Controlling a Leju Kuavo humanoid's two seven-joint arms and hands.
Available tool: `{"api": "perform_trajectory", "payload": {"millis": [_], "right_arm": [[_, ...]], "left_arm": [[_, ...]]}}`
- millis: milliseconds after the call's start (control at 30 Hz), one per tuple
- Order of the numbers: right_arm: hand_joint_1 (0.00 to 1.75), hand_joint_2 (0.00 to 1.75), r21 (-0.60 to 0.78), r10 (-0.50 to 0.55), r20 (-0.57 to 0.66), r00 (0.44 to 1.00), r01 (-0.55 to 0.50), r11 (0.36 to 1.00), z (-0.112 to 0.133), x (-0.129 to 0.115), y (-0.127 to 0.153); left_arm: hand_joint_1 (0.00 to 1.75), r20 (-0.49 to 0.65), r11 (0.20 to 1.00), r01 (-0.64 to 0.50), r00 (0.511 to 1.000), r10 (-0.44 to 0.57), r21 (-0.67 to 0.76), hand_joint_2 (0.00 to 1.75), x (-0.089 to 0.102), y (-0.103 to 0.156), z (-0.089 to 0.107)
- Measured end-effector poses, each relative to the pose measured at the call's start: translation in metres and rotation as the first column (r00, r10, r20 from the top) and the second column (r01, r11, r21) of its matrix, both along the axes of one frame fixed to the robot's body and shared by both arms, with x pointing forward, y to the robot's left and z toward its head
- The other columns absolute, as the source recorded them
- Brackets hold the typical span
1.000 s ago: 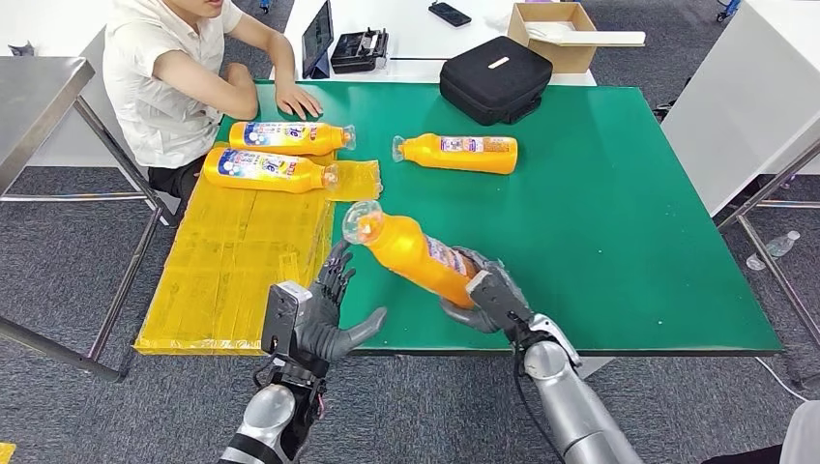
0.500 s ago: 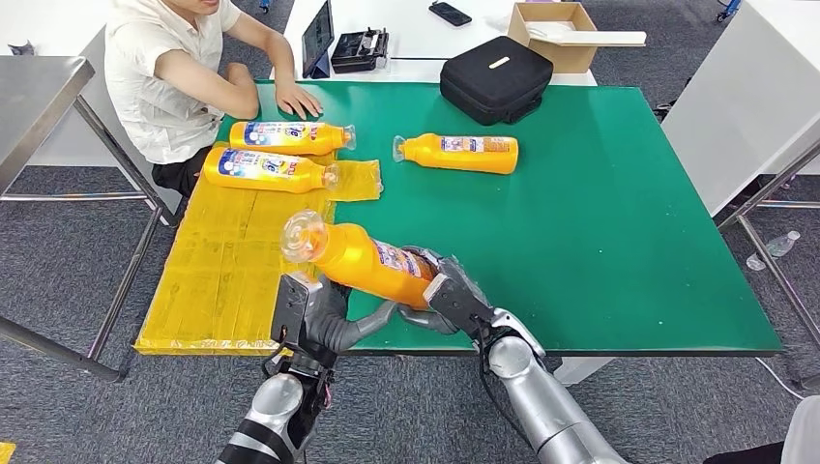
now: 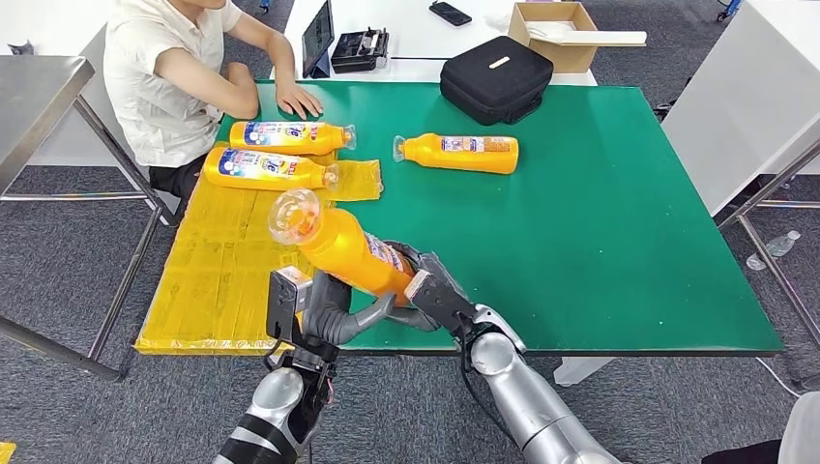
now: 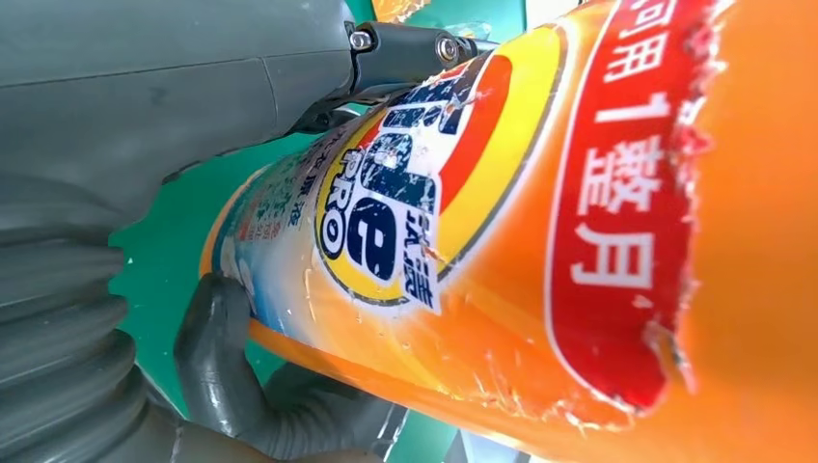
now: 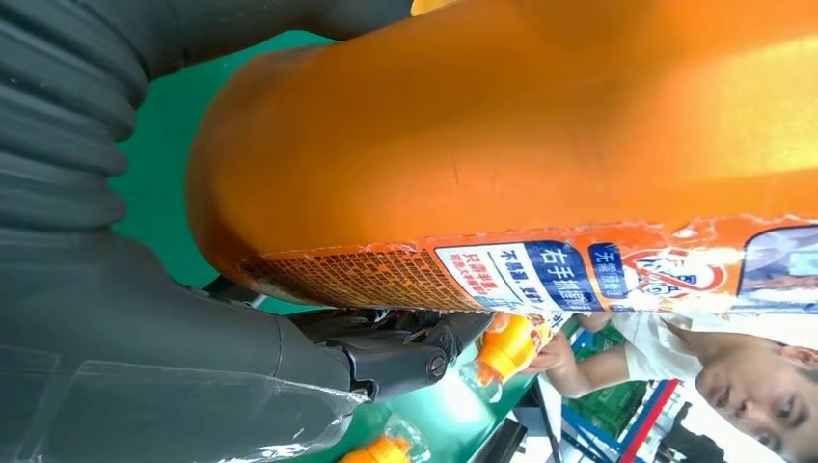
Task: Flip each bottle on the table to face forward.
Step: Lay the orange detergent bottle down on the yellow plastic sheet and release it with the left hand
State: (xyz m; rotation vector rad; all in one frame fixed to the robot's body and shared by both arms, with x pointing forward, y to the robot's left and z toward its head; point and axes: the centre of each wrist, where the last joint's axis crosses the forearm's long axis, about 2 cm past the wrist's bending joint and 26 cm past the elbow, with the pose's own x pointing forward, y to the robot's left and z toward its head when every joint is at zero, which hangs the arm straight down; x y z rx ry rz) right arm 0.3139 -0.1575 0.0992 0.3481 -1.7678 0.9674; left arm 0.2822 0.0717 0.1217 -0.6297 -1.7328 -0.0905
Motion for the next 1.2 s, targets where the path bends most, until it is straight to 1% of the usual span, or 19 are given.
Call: {"api": "perform_trajectory", "payload": {"millis": [167,400,433,467,567,600,667,733,800,867,900,933,1000,1033,1067,1100,1200], "right_arm": [[1.56,1.75,0.0,0.005,-0.003,1.0,-0.005,1.0,0.0,0.0,0.002],[1.53,1.75,0.005,0.015,-0.023,1.0,-0.014,1.0,-0.003,-0.003,0.006],[1.52,1.75,0.005,0.014,-0.026,1.0,-0.014,1.0,-0.004,-0.004,0.007],[1.53,1.75,0.006,0.014,-0.03,0.999,-0.014,1.0,-0.005,-0.004,0.007],[1.53,1.75,0.008,0.016,-0.042,0.999,-0.016,1.0,-0.007,-0.005,0.009],[1.53,1.75,0.008,0.017,-0.044,0.999,-0.017,1.0,-0.007,-0.006,0.01],[1.46,1.75,0.007,0.016,-0.047,0.999,-0.016,1.0,-0.008,-0.007,0.012],[1.36,1.75,0.006,0.015,-0.048,0.999,-0.014,1.0,-0.009,-0.007,0.013],[1.34,1.75,0.004,0.016,-0.05,0.999,-0.015,1.0,-0.01,-0.008,0.014],[1.24,1.75,0.001,0.017,-0.053,0.998,-0.017,1.0,-0.011,-0.008,0.015],[1.11,1.75,0.0,0.018,-0.054,0.998,-0.018,1.0,-0.012,-0.008,0.015],[0.93,1.75,-0.002,0.018,-0.056,0.998,-0.018,1.0,-0.012,-0.008,0.015],[0.42,1.75,-0.004,0.018,-0.056,0.998,-0.018,1.0,-0.013,-0.008,0.015],[0.23,1.75,-0.005,0.015,-0.055,0.998,-0.016,1.0,-0.013,-0.008,0.015],[0.09,1.75,-0.005,0.013,-0.055,0.998,-0.013,1.0,-0.013,-0.008,0.016],[0.05,1.75,-0.007,0.011,-0.055,0.998,-0.011,1.0,-0.013,-0.008,0.016],[0.05,1.75,-0.014,0.007,-0.063,0.998,-0.008,1.0,-0.016,-0.009,0.016]], "left_arm": [[0.0,0.005,1.0,-0.005,1.0,0.005,-0.011,1.75,0.001,0.0,0.001],[0.0,0.031,0.996,-0.034,0.999,0.036,-0.078,1.75,0.002,0.001,0.007],[0.03,0.033,0.996,-0.037,0.999,0.04,-0.087,1.75,0.002,0.001,0.008],[0.36,0.035,0.995,-0.039,0.998,0.042,-0.095,1.75,0.002,0.001,0.008],[1.61,0.04,0.992,-0.046,0.998,0.051,-0.115,1.75,0.003,0.001,0.01],[1.72,0.042,0.992,-0.049,0.998,0.054,-0.12,1.75,0.003,0.001,0.011],[1.75,0.045,0.99,-0.056,0.997,0.062,-0.126,1.75,0.003,0.002,0.01],[1.75,0.049,0.99,-0.064,0.996,0.07,-0.129,1.75,0.002,0.002,0.01],[1.75,0.054,0.989,-0.071,0.995,0.078,-0.129,1.75,0.002,0.004,0.01],[1.75,0.058,0.989,-0.076,0.995,0.084,-0.127,1.75,0.003,0.005,0.01],[1.75,0.059,0.989,-0.079,0.994,0.087,-0.127,1.75,0.003,0.005,0.01],[1.75,0.06,0.989,-0.08,0.994,0.089,-0.127,1.75,0.003,0.006,0.01],[1.75,0.06,0.988,-0.082,0.994,0.091,-0.128,1.75,0.003,0.006,0.01],[1.75,0.061,0.988,-0.083,0.994,0.091,-0.128,1.75,0.003,0.006,0.01],[1.75,0.06,0.988,-0.083,0.994,0.091,-0.128,1.75,0.003,0.006,0.01],[1.75,0.06,0.988,-0.083,0.994,0.091,-0.127,1.75,0.003,0.006,0.01],[1.75,0.061,0.989,-0.079,0.994,0.087,-0.125,1.75,0.003,0.006,0.011]]}}
